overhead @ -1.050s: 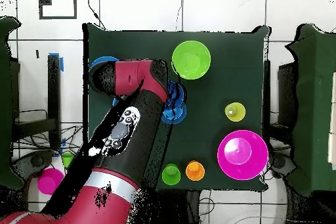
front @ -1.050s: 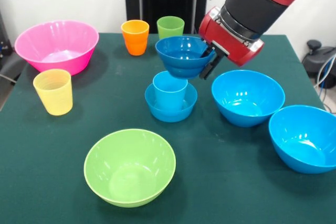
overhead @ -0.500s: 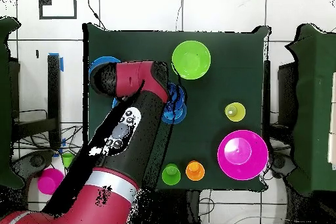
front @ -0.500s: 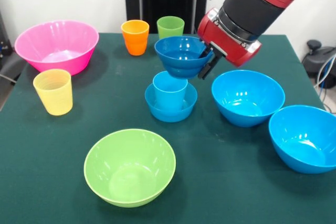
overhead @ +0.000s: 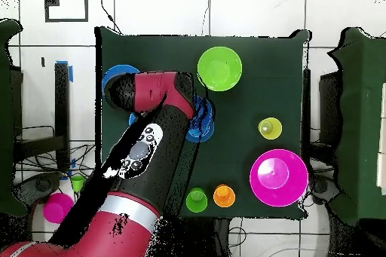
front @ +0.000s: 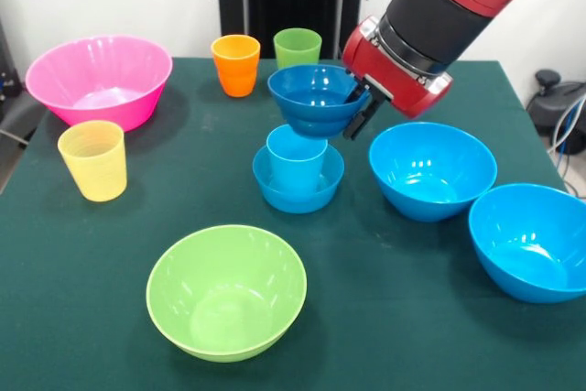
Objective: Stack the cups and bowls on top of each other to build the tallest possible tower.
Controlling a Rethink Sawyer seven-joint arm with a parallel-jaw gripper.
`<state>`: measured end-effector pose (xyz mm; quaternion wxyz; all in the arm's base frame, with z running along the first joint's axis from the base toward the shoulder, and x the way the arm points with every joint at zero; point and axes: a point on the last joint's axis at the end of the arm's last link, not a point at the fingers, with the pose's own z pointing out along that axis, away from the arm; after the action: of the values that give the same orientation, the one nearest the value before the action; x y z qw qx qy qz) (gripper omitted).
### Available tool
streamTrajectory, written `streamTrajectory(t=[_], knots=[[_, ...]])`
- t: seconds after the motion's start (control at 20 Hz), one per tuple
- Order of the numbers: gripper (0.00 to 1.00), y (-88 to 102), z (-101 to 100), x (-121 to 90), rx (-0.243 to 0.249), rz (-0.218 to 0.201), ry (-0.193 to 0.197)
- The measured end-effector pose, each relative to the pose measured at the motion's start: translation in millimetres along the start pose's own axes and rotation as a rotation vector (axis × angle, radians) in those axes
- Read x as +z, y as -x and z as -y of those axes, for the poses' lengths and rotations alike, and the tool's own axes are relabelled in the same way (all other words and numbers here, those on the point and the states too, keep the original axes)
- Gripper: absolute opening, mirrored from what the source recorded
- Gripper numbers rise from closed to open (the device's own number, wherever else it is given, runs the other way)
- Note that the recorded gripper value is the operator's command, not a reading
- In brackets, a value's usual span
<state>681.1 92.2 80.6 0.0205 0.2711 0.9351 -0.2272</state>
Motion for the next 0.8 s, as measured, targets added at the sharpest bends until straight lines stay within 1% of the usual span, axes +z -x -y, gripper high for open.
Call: streamTrajectory(t=[0.25, 0.55, 0.8], knots=[[0.00, 1.2, -0.9, 2.1, 0.000, 0.018, 0.011], [0.00, 0.7, -1.4, 6.5, -0.002, 0.030, 0.016], [0.00, -4.6, -2.3, 17.1, -0.009, 0.021, 0.006]])
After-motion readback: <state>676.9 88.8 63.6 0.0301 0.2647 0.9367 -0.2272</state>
